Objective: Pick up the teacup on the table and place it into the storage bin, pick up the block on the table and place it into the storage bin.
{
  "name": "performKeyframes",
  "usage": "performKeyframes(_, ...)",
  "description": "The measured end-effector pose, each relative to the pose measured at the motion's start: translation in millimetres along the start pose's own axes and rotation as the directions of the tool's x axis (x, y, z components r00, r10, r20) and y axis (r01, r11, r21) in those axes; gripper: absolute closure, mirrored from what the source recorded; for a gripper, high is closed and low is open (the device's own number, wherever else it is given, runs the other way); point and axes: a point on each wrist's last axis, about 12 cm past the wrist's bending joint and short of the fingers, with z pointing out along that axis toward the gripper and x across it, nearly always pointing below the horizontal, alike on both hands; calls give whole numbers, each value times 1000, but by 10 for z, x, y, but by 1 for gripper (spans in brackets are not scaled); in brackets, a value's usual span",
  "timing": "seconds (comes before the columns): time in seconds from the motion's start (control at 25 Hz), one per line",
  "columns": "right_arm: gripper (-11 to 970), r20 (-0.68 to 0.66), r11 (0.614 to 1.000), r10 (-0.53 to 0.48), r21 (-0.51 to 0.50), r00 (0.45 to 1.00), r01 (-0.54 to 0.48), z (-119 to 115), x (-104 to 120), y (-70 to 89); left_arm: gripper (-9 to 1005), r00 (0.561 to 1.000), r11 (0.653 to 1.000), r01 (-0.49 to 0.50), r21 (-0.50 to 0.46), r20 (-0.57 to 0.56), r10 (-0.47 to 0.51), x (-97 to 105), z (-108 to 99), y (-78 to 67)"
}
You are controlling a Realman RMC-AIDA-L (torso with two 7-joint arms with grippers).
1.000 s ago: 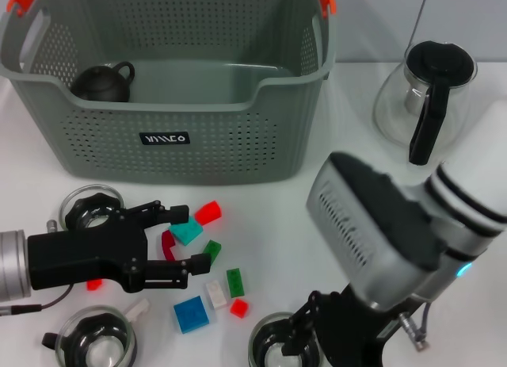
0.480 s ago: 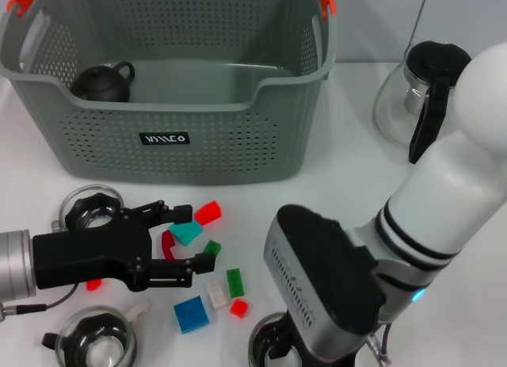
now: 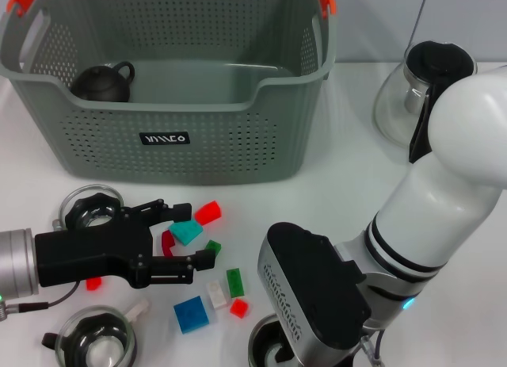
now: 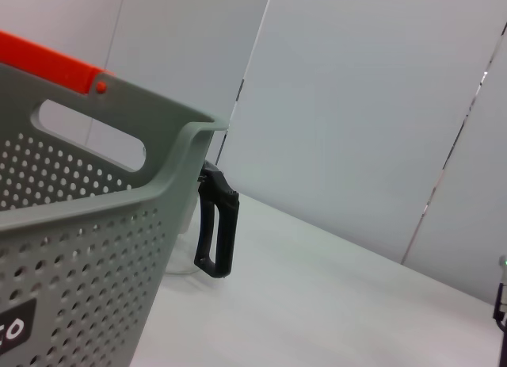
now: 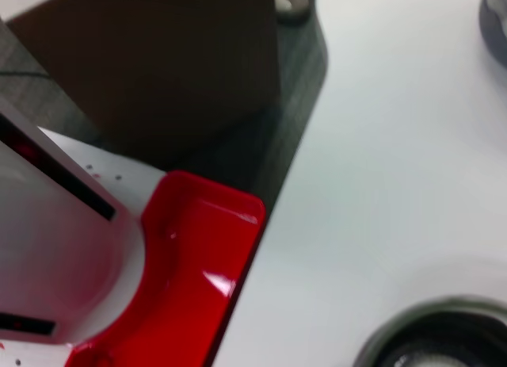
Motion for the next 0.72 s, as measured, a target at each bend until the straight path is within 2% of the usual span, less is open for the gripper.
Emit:
performKeyframes(0.16, 201, -25, 1000, 24, 16, 999, -23, -4, 13, -17, 45, 1000, 1000, 0, 0, 0, 0, -1, 0, 1)
performKeyframes(0.4, 429, -21, 999, 26, 23, 999, -25, -26, -25, -16, 45, 1000, 1000, 2, -12, -2, -2, 9, -7, 9)
performKeyframes(0.6, 668, -22, 1000, 25, 17, 999, -25, -27, -23, -10, 46, 1000, 1000, 5, -14, -2, -5, 15, -3, 11)
performKeyframes(0.72, 726, -22, 1000, 24, 14, 999, -24, -35, -25, -6, 46, 1000, 1000, 4, -14, -3, -4, 12, -5, 13)
